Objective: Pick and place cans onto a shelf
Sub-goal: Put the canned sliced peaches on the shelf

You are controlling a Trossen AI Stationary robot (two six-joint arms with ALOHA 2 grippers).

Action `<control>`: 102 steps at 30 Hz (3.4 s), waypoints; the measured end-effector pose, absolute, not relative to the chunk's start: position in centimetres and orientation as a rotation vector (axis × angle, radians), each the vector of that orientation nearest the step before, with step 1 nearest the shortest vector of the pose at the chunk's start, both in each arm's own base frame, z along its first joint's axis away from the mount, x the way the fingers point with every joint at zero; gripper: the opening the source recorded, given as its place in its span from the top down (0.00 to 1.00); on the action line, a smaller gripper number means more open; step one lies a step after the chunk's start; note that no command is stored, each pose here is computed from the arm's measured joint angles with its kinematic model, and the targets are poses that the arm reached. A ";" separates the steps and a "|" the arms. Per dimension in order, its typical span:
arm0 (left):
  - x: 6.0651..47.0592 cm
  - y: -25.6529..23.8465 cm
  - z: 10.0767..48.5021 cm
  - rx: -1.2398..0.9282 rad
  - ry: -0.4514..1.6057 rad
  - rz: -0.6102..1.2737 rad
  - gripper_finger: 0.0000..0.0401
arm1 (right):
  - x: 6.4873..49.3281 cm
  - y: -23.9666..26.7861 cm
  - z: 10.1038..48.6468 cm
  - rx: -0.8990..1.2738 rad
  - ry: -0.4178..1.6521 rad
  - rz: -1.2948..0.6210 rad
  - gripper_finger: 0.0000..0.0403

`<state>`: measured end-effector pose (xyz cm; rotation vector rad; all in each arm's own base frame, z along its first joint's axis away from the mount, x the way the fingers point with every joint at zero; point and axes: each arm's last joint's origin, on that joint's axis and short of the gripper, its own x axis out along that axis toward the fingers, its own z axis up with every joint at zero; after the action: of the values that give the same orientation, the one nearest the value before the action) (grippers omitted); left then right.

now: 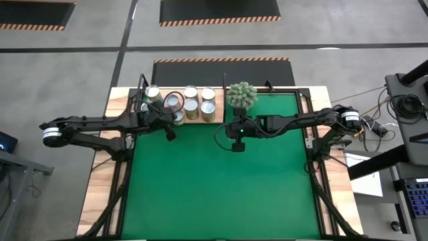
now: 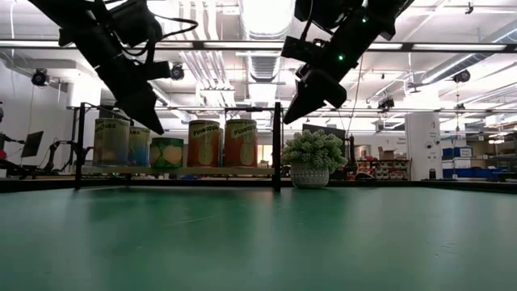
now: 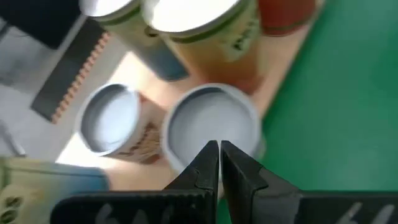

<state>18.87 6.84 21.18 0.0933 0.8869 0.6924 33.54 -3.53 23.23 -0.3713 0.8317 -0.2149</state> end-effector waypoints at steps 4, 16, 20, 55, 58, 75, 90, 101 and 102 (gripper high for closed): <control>18.8 7.0 21.3 0.122 0.882 0.757 1.00 | 33.5 -3.5 23.1 -0.377 0.835 -0.212 0.98; 19.0 7.3 20.7 0.133 0.928 0.768 1.00 | 34.1 -3.6 24.2 -0.436 0.778 -0.201 0.98; 19.0 7.2 20.5 0.081 0.944 0.747 1.00 | 34.0 -3.6 24.1 -0.436 0.781 -0.200 0.98; 20.4 2.9 21.6 -0.163 0.951 0.303 0.94 | 33.9 -3.5 23.9 -0.423 0.788 -0.193 0.98; 20.5 2.5 21.4 -0.159 0.962 0.283 0.83 | 33.9 -3.5 23.9 -0.414 0.784 -0.169 0.98; 22.2 2.9 17.8 -0.074 1.153 0.344 0.01 | 34.0 -3.4 23.9 -0.409 0.781 -0.155 0.98; 23.3 2.9 14.1 -0.068 1.320 0.337 0.45 | 34.0 -3.4 23.9 -0.401 0.780 -0.158 0.98; 23.5 2.9 15.9 -0.168 1.170 0.353 0.90 | 33.9 -3.4 23.9 -0.400 0.781 -0.158 0.98; 23.5 2.9 16.2 -0.181 1.151 0.360 0.94 | 33.9 -3.4 23.9 -0.400 0.781 -0.158 0.98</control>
<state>23.47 2.87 16.21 -0.1809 1.1510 0.3598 33.94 -3.42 23.90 -0.4004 0.7812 -0.1580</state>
